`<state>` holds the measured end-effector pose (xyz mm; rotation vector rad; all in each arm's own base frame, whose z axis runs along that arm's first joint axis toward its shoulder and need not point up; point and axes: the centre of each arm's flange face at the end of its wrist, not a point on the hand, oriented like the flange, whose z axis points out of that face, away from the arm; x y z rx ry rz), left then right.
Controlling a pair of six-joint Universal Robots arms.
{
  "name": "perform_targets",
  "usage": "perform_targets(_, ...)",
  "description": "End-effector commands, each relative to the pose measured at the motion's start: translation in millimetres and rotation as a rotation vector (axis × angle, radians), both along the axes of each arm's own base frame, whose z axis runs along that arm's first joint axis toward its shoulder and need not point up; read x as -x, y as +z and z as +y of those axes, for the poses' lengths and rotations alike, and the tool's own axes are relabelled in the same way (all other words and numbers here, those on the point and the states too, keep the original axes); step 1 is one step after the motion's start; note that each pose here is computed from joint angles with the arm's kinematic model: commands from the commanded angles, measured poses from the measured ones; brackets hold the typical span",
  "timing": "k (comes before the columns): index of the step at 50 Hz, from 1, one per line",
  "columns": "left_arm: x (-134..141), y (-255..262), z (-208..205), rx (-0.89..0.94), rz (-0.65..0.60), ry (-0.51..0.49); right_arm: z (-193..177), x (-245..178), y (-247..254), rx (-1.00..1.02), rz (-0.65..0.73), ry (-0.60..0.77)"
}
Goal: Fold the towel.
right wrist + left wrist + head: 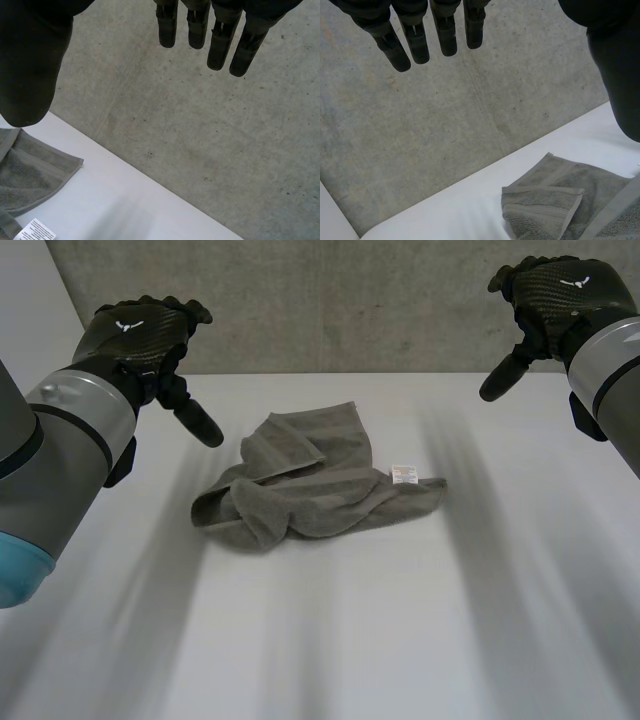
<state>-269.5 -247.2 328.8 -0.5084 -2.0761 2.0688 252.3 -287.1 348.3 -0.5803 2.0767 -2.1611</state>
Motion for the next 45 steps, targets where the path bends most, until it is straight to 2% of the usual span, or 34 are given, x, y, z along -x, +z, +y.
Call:
perform_targets(1,-1,1,-1,-0.001,0.002,0.003,0,0,0,0.002,0.001,0.001)
perform_targets(12,-4,-3,-4,-0.010,0.000,0.013,3,-4,-1,0.001,0.011,0.031)
perform_targets(15,-6,-6,-6,-0.018,-0.004,0.015,7,-12,-7,-0.013,0.048,0.107)
perform_targets(17,-9,-13,-7,-0.035,-0.012,0.027,18,-24,-16,-0.042,0.127,0.245)
perform_targets(18,-9,-13,-7,-0.035,-0.012,0.027,18,-24,-16,-0.042,0.127,0.246)
perform_targets(20,-20,-23,-16,-0.051,-0.021,0.067,29,-43,-33,-0.078,0.202,0.412)
perform_targets(23,-29,-30,-23,-0.061,-0.025,0.095,33,-51,-42,-0.092,0.224,0.477)
perform_targets(25,-46,-44,-35,-0.078,-0.034,0.154,42,-74,-55,-0.091,0.240,0.557)
perform_targets(26,-46,-44,-35,-0.078,-0.034,0.154,42,-75,-55,-0.091,0.240,0.557)
perform_targets(28,-60,-54,-45,-0.079,-0.032,0.200,51,-110,-73,-0.072,0.245,0.632)
perform_targets(34,-72,-67,-54,-0.080,-0.029,0.222,52,-148,-108,-0.078,0.252,0.688)
perform_targets(39,-75,-78,-56,-0.104,-0.028,0.179,55,-189,-166,-0.125,0.268,0.734)
perform_targets(45,-74,-86,-57,-0.103,-0.021,0.133,59,-209,-206,-0.146,0.298,0.725)
